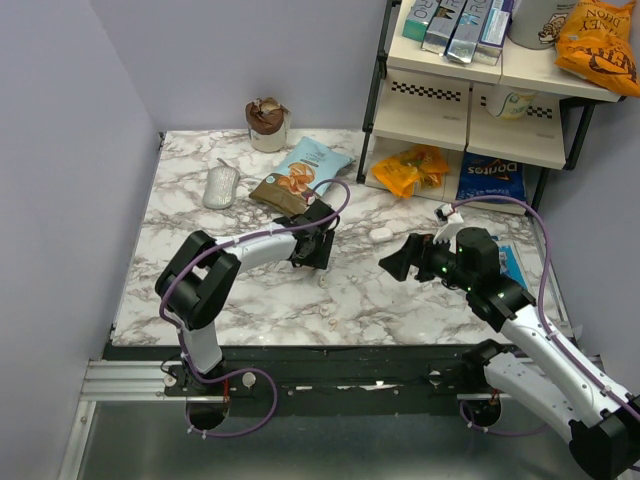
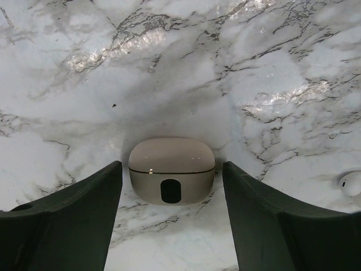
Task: Insert the wireless bluetooth earbuds into the charging case
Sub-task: Pick up the charging case at the center of the board.
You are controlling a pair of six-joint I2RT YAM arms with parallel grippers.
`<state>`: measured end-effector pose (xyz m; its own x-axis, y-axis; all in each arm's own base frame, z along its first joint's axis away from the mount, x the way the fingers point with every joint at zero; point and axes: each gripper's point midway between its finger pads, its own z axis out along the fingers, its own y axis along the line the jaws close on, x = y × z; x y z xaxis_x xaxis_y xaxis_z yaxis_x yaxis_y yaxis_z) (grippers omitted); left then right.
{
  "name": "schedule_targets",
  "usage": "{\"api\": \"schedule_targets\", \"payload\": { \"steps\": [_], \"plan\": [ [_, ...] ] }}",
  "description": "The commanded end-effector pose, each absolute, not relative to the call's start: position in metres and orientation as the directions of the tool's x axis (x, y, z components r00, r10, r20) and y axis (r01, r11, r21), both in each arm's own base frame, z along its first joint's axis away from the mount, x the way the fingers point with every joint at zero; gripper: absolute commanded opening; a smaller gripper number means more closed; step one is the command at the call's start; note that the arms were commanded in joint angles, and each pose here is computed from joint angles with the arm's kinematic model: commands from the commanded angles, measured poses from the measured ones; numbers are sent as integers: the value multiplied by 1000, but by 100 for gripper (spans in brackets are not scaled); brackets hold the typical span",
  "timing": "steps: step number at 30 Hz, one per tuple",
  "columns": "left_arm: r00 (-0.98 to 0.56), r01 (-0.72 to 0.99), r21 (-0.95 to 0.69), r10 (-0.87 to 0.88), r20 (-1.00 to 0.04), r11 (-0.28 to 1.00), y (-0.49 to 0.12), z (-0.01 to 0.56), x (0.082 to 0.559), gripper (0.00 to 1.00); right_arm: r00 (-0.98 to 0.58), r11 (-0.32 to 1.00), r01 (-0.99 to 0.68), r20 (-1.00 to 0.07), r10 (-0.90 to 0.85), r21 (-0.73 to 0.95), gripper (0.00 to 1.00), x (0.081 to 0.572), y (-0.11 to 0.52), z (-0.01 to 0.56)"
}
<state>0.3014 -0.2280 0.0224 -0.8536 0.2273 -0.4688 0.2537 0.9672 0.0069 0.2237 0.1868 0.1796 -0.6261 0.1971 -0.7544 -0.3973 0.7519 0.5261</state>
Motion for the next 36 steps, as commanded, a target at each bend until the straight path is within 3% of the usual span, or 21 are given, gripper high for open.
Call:
{"api": "schedule_targets", "payload": {
  "steps": [1, 7, 10, 13, 14, 15, 18, 19, 20, 22, 23, 25, 30, 33, 34, 36],
  "plan": [
    [-880, 242, 8, 223, -419, 970, -223, 11, 283, 78, -649, 742, -396, -737, 190, 540, 100, 217, 188, 173],
    [-883, 246, 25, 235, -405, 969, -220, 3, 280, 70, -651, 742, -396, -735, 189, 541, 100, 216, 188, 172],
    [-883, 249, 35, 241, -402, 968, -218, 0, 281, 59, -648, 741, -398, -737, 190, 541, 100, 215, 188, 173],
    [-881, 248, 44, 244, -405, 968, -215, 0, 284, 32, -641, 744, -399, -743, 192, 536, 100, 215, 186, 175],
    [-879, 244, 49, 242, -411, 969, -213, 1, 284, 8, -640, 744, -400, -744, 191, 535, 100, 215, 186, 176],
    [-870, 241, 48, 237, -431, 969, -214, 5, 287, 0, -637, 744, -404, -747, 189, 533, 100, 215, 186, 177],
    [-799, 258, 21, 225, -558, 966, -215, 38, 296, 0, -604, 751, -419, -774, 190, 511, 100, 221, 185, 195],
    [-710, 280, -45, 175, -682, 959, -228, 79, 308, 0, -589, 757, -423, -786, 187, 498, 100, 223, 184, 201],
    [-679, 310, -68, 171, -714, 948, -228, 85, 302, 0, -564, 765, -423, -802, 196, 485, 100, 230, 183, 215],
    [-494, 389, -153, 66, -867, 908, -244, 150, 309, 0, -540, 768, -442, -821, 186, 464, 100, 236, 185, 230],
    [-470, 469, -190, 62, -880, 863, -252, 150, 293, 0, -523, 780, -436, -832, 187, 449, 100, 240, 186, 239],
    [-289, 596, -206, -32, -957, 776, -266, 205, 283, 0, -490, 807, -446, -860, 143, 388, 100, 246, 191, 258],
    [-122, 784, -130, -55, -991, 606, -284, 230, 242, 0, -426, 936, -317, -905, 4, 154, 100, 259, 188, 269],
    [5, 853, -36, -77, -997, 521, -283, 233, 220, 0, -388, 970, -199, -920, 54, 141, 100, 269, 175, 279],
    [100, 868, 10, -156, -983, 496, -282, 257, 211, 0, -380, 967, -193, -921, 82, 166, 100, 270, 176, 282],
    [141, 867, 39, -169, -975, 497, -277, 251, 205, 0, -382, 927, -315, -921, 75, 206, 100, 264, 198, 287]
  ]
}}
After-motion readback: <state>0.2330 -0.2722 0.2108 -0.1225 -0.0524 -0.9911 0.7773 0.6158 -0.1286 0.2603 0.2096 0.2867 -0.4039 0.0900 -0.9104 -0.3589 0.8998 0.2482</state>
